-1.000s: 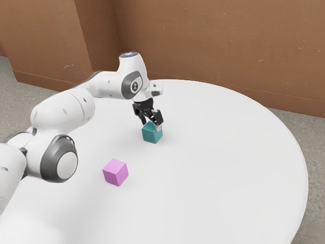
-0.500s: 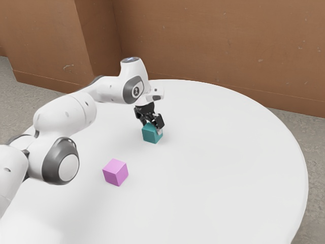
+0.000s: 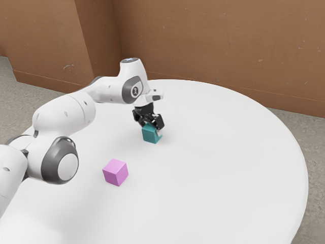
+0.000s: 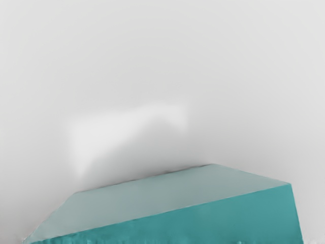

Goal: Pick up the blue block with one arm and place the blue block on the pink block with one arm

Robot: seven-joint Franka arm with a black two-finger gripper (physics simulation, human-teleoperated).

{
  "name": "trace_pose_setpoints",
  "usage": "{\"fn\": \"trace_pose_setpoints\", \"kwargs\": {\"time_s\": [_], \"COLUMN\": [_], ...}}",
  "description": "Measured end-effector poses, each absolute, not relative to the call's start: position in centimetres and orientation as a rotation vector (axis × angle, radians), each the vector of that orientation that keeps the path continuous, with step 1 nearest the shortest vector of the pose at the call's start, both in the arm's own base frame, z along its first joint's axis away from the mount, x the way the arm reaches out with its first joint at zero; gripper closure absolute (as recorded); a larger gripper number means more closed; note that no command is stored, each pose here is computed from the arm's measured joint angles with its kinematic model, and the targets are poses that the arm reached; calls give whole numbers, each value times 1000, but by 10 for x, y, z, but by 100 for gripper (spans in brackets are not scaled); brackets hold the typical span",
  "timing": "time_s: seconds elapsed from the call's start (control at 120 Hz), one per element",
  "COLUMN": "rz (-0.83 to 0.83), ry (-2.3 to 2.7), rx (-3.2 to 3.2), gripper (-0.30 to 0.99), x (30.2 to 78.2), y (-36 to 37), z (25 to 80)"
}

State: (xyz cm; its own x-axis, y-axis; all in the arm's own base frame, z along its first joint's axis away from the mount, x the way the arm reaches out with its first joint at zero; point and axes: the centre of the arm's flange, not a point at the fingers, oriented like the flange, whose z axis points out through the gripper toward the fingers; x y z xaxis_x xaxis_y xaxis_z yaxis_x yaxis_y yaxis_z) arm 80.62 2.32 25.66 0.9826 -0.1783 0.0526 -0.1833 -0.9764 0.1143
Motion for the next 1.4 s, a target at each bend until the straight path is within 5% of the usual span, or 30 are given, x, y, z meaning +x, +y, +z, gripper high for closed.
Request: {"fn": "trace_pose_setpoints", "kwargs": {"time_s": [0.783,1.133,1.4], "rz": [64,65,97], "ry": [-202,-187,-190], "rx": [3016,3021,3048], "gripper": [2,32,35], "x": [807,807,804], "y": [20,20,19], "z": [262,262,305]}}
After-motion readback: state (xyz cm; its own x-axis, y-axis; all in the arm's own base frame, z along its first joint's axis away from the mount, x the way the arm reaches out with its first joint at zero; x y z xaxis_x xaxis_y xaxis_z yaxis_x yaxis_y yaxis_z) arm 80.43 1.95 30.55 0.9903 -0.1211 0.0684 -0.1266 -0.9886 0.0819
